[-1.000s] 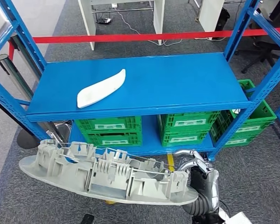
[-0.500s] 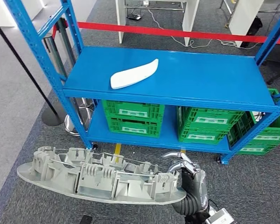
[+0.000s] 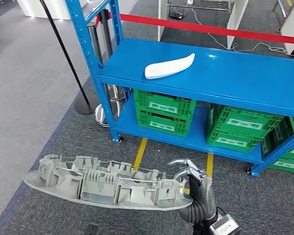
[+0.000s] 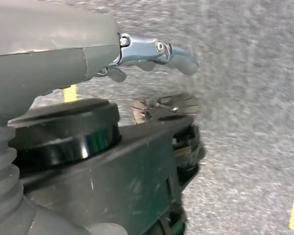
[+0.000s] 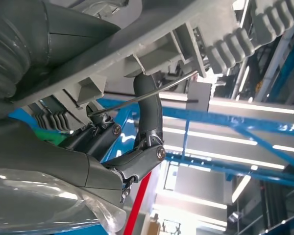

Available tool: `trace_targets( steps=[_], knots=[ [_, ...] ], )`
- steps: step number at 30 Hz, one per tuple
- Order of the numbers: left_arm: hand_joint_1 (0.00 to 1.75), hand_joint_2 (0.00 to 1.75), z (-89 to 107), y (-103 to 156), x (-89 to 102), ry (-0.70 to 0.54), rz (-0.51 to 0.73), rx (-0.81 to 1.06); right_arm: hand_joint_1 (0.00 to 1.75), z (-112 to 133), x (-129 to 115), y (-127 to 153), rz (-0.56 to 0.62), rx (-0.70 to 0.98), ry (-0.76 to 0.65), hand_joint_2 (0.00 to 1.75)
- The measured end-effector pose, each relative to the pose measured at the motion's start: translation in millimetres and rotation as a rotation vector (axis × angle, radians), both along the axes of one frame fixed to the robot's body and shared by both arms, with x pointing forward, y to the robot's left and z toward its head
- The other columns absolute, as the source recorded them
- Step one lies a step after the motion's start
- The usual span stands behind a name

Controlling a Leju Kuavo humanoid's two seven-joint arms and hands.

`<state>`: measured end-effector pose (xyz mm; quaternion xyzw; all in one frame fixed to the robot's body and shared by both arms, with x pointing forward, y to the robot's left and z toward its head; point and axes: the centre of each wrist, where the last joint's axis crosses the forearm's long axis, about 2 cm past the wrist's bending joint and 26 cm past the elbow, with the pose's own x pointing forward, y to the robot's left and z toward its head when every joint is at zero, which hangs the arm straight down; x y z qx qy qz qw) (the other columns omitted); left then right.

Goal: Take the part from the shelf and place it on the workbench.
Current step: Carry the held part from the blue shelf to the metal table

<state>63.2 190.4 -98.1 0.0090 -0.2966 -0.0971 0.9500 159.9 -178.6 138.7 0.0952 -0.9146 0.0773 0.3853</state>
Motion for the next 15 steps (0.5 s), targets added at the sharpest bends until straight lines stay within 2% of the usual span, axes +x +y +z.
trace_targets(
  steps=[15],
  knots=[
    [0.00, 1.75, 0.5, -2.7, 0.1, 0.000, 0.009, -0.019, 1.75, 0.1, 1.6, 2.7, 0.005, -0.011, -0.009, 1.75]
  ],
)
